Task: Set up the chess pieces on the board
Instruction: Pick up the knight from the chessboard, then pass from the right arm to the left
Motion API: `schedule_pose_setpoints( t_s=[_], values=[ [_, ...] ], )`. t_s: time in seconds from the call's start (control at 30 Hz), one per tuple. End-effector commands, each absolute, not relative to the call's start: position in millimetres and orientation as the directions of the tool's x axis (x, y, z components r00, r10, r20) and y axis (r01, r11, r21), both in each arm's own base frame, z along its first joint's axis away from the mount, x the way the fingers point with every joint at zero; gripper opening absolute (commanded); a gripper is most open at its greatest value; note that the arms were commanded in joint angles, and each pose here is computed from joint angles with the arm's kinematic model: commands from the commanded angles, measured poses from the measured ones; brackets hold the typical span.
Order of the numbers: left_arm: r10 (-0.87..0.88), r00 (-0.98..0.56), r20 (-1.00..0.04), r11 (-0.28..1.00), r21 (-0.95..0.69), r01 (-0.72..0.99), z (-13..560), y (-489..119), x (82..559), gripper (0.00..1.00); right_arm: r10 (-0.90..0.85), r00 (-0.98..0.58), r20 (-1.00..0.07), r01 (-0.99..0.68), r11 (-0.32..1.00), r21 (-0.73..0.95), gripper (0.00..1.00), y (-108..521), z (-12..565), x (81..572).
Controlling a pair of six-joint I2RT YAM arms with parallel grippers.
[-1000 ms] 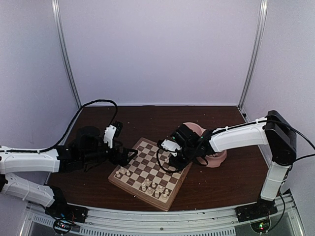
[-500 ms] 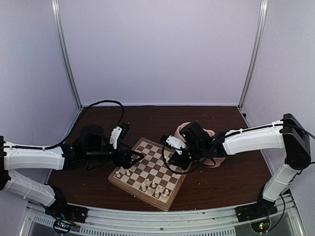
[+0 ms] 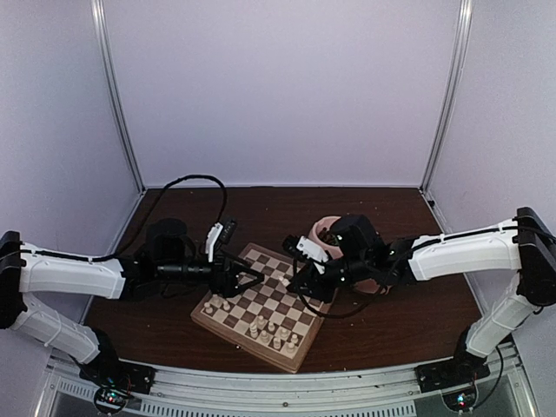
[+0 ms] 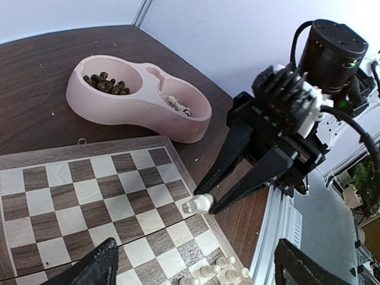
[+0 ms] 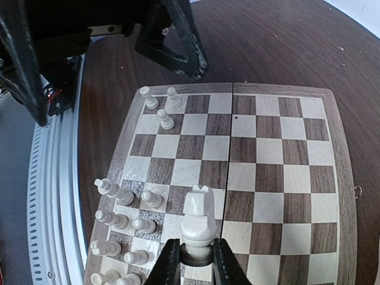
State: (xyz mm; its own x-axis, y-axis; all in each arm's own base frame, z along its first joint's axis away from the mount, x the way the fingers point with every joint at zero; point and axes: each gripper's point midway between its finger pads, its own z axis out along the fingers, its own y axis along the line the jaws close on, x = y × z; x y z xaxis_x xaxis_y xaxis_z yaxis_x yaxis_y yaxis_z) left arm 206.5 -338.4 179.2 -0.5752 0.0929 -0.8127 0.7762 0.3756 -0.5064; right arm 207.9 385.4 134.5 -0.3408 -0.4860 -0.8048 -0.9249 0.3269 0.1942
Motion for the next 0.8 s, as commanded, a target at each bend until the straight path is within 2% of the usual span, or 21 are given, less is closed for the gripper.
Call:
schedule_pose_setpoints(
  t_s=[0.0,0.23,0.37,0.63,0.77],
  values=[
    [0.066,-0.574,-0.817,0.332,-0.524,0.784,191,-349,211,0.91,-0.438,-0.297,-0.848,-0.948,0.238,0.210,0.16,395,153,191],
    [0.103,-0.613,-0.783,0.279,-0.569,0.774,181,-361,207,0.88,-0.425,-0.267,-0.865,-0.962,0.166,0.216,0.16,402,157,176],
    [0.115,-0.626,-0.771,0.240,-0.590,0.771,180,-367,203,0.81,-0.430,-0.263,-0.864,-0.963,0.163,0.213,0.16,403,155,174],
    [0.158,-0.658,-0.736,0.200,-0.629,0.751,173,-377,199,0.78,-0.436,-0.261,-0.861,-0.964,0.160,0.211,0.15,405,152,174],
    [0.176,-0.659,-0.731,0.180,-0.635,0.751,172,-381,195,0.72,-0.435,-0.260,-0.862,-0.964,0.165,0.208,0.15,405,152,175]
  ],
)
